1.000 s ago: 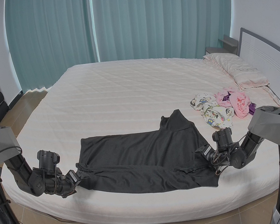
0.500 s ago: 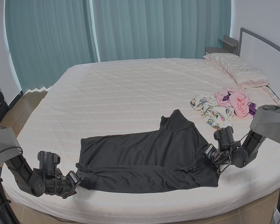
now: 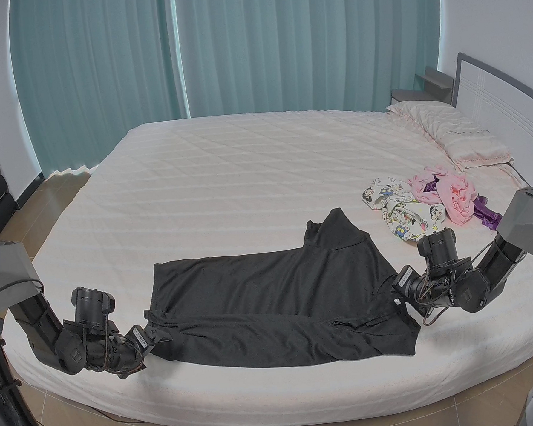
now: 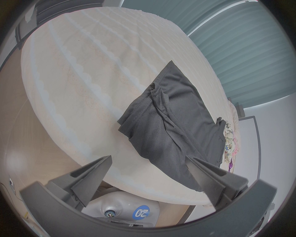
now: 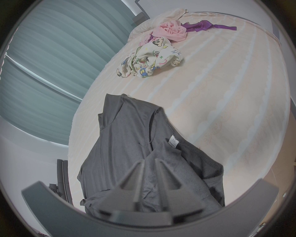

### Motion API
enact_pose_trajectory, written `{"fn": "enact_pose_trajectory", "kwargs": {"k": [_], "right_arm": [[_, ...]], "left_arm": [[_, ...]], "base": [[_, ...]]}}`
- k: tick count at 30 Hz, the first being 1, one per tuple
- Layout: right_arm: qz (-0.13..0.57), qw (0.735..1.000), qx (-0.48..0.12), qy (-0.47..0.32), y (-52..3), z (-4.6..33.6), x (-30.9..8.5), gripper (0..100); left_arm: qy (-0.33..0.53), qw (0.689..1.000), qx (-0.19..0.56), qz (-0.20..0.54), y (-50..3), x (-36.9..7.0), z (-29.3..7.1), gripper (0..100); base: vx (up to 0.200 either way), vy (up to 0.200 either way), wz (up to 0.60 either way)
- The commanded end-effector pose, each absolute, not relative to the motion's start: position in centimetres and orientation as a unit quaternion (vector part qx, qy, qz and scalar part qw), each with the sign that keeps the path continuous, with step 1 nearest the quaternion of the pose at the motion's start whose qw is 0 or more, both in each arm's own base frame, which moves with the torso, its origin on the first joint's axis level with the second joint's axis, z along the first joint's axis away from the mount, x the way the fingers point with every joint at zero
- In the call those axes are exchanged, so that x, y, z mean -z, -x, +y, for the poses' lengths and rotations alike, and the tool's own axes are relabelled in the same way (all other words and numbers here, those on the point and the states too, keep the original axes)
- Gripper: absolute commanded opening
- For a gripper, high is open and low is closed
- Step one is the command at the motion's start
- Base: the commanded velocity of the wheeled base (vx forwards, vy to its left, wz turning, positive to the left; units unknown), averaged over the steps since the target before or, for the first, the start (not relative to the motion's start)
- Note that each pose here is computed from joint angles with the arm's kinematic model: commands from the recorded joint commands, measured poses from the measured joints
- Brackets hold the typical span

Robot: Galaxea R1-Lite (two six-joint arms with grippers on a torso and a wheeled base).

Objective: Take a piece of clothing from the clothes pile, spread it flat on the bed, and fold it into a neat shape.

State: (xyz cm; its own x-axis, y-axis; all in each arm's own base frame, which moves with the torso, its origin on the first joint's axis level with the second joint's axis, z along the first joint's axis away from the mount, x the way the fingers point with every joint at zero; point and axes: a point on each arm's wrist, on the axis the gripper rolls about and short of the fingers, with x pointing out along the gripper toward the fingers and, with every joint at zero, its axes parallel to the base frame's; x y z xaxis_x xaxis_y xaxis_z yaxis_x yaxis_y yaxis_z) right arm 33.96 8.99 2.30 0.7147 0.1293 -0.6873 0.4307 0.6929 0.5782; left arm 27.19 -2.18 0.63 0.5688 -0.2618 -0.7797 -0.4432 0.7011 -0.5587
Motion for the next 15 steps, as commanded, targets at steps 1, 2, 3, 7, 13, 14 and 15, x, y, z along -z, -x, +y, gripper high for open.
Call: {"fn": "enact_pose_trajectory", "kwargs": {"k": [1,2,3,7,13,14,15], "right_arm": [[0.385,0.839,0.099,-0.372,-34.1,9.0,-0.5,100],[0.391,0.837,0.100,-0.369,-34.2,9.2,0.0,100],[0.392,0.837,0.100,-0.369,-34.3,9.2,0.2,100],[0.392,0.839,0.098,-0.364,-34.7,9.3,1.0,100],[0.375,0.845,0.088,-0.371,-35.8,9.6,1.5,100],[0.377,0.844,0.089,-0.370,-36.0,9.7,1.9,100],[0.377,0.844,0.090,-0.370,-36.0,9.7,2.1,100]], "left_arm": [[0.382,0.798,-0.058,0.463,-27.0,-0.5,-2.2,100],[0.382,0.798,-0.058,0.463,-27.0,-0.5,-2.2,100],[0.382,0.798,-0.058,0.463,-27.0,-0.5,-2.2,100],[0.381,0.797,-0.058,0.464,-27.0,-0.5,-2.2,100],[0.381,0.798,-0.057,0.464,-27.0,-0.5,-2.2,100],[0.380,0.798,-0.057,0.464,-27.0,-0.5,-2.2,100],[0.380,0.798,-0.057,0.464,-27.0,-0.5,-2.2,100]], "base": [[0.000,0.000,0.00],[0.000,0.000,0.00],[0.000,0.000,0.00],[0.000,0.000,0.00],[0.000,0.000,0.00],[0.000,0.000,0.00],[0.000,0.000,0.00]]}}
